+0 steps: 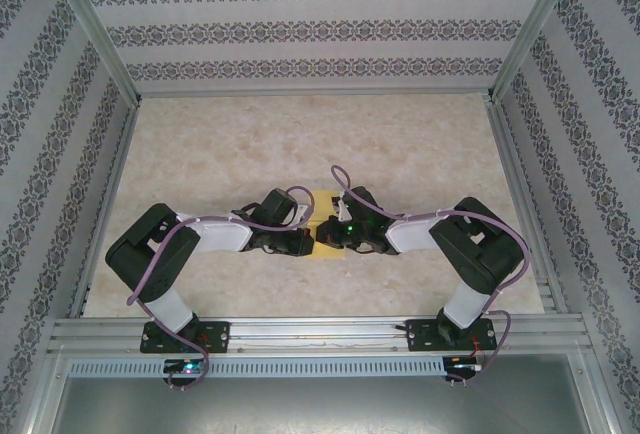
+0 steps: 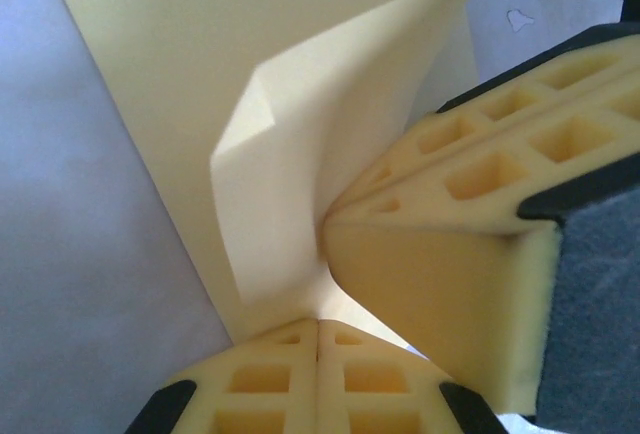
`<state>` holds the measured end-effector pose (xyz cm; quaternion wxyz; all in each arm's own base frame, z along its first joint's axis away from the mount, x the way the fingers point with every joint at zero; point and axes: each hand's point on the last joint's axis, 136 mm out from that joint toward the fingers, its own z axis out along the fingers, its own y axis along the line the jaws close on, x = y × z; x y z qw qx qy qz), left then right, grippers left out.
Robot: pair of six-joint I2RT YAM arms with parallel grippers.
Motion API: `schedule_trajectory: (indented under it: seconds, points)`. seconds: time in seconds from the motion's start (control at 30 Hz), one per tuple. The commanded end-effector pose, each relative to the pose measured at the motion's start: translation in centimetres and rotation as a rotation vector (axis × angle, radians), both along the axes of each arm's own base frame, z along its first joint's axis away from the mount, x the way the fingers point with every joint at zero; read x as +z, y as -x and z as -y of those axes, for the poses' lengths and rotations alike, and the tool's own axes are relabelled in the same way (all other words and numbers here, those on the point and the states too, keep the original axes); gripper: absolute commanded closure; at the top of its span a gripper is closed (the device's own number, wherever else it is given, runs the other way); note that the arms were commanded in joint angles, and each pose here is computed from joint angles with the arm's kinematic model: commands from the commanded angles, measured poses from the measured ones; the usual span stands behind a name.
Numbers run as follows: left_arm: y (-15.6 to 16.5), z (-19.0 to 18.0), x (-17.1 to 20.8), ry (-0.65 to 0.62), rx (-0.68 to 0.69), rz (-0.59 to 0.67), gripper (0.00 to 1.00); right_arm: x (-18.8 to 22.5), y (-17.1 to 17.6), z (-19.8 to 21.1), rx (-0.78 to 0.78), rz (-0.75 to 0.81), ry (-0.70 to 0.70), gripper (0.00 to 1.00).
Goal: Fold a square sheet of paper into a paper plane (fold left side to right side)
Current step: Fold the triangle a second time at the center of the table.
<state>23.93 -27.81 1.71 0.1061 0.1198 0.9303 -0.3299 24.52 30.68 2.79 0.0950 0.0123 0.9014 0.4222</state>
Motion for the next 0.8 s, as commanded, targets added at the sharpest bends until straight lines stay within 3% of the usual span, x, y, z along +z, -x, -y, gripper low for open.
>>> schedule_trajectory:
  seconds: [0.0,0.77]
  points:
    - [1.1,-1.3,-2.6,-0.082,0.017,-0.043,0.98,-1.2,0.1,0.0,-0.003,-0.008,0.041,1.0]
    - [2.1,-3.1,-4.4,-0.163,0.102,-0.125,0.99,-3.0,-1.3,3.3,-0.022,0.02,0.149,1.0]
